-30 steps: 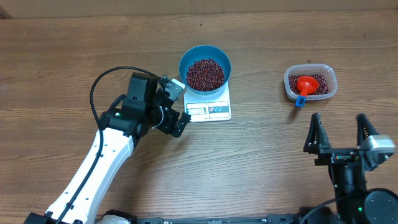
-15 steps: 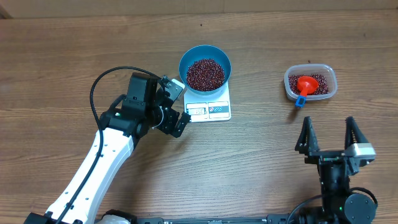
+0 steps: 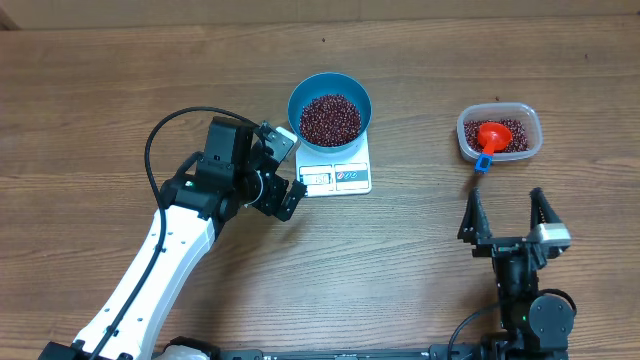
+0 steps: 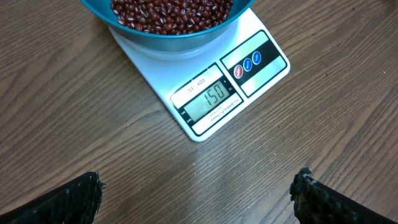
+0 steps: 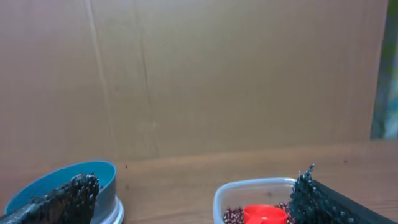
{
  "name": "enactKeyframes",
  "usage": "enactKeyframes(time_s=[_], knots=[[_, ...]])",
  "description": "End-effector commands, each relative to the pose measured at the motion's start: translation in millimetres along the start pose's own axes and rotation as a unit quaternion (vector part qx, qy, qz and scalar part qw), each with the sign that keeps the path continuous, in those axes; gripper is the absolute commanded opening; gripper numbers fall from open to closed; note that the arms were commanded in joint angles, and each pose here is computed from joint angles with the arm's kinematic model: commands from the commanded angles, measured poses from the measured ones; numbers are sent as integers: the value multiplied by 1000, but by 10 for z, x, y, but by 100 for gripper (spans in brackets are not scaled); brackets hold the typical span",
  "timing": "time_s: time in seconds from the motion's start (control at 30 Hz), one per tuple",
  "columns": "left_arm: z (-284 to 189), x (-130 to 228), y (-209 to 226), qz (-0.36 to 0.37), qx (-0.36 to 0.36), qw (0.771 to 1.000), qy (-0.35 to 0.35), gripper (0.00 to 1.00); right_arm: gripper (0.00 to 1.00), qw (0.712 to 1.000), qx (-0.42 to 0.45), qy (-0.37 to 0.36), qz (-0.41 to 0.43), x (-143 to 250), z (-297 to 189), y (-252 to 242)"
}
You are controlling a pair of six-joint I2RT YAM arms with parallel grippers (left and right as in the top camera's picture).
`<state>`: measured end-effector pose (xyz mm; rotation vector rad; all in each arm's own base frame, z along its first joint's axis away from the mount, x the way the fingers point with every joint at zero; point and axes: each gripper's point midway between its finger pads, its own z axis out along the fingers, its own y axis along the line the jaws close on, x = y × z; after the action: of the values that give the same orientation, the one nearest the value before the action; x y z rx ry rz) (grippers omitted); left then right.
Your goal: Scoop item into bowl and weigh 150g on scale
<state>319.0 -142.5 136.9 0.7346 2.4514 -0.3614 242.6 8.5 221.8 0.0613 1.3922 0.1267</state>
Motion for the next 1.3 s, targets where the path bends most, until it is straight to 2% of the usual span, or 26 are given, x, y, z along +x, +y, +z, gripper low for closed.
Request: enactKeyframes(time_s=[0.0, 0.23, 1.27], knots=[[22, 15, -1, -6, 2, 1000, 3, 100, 100, 1000, -7, 10, -1, 77, -7, 27], [23, 17, -2, -6, 2, 1000, 4, 100, 100, 995, 3, 102, -2, 526, -58, -25], [22, 15, -2, -6, 2, 1000, 3, 100, 100, 995, 3, 100, -2, 515, -55, -23]])
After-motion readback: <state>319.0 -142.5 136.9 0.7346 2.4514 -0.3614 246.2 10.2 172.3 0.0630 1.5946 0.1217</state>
